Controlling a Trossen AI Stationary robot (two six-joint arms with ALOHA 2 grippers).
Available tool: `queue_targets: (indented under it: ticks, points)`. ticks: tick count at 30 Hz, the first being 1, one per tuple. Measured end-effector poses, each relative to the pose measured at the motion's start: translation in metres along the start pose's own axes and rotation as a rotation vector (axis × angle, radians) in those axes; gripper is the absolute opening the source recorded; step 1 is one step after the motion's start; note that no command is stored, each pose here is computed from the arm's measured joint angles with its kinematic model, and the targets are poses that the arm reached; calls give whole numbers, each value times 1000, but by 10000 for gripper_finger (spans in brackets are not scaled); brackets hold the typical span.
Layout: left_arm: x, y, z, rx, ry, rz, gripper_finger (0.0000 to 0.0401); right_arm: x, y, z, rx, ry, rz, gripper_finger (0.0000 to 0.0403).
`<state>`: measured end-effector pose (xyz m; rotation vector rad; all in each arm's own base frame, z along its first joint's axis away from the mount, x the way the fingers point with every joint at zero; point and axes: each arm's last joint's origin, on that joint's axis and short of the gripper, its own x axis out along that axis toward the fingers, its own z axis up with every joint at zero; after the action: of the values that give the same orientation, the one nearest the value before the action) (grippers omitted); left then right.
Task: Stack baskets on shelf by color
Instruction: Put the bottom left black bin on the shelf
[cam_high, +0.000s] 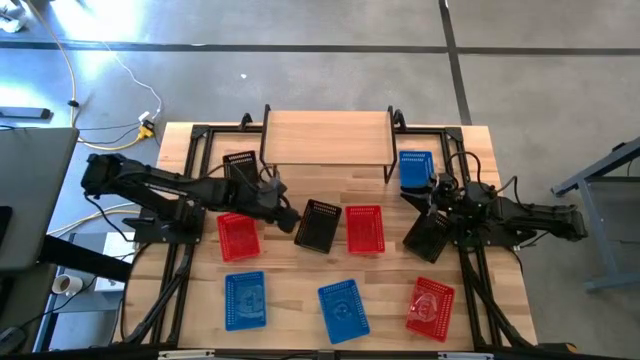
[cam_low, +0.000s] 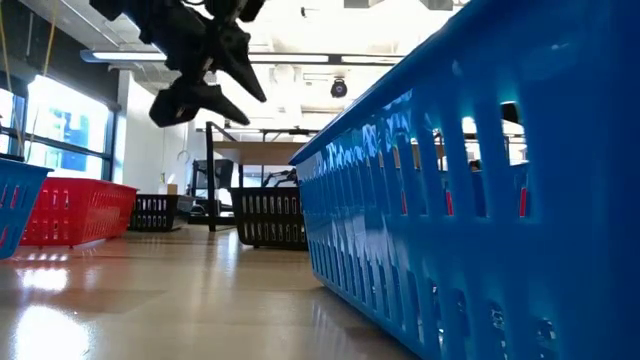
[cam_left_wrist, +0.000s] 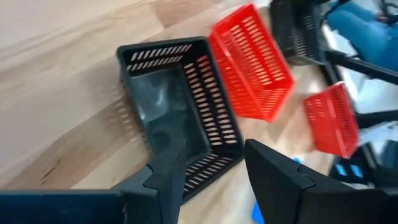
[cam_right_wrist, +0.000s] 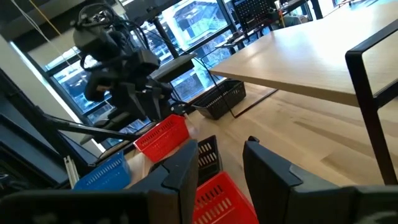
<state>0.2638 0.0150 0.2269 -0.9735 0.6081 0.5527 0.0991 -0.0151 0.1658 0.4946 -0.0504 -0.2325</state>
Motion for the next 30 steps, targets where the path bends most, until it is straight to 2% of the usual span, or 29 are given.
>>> queue_targets:
  ticks: [9, 30]
  points:
    - [25, 6, -12, 3, -21, 125, 154, 0, 0, 0, -7, 0, 0, 114]
    - [79, 21, -29, -30, 21, 235, 153, 0, 0, 0, -7, 0, -1, 114]
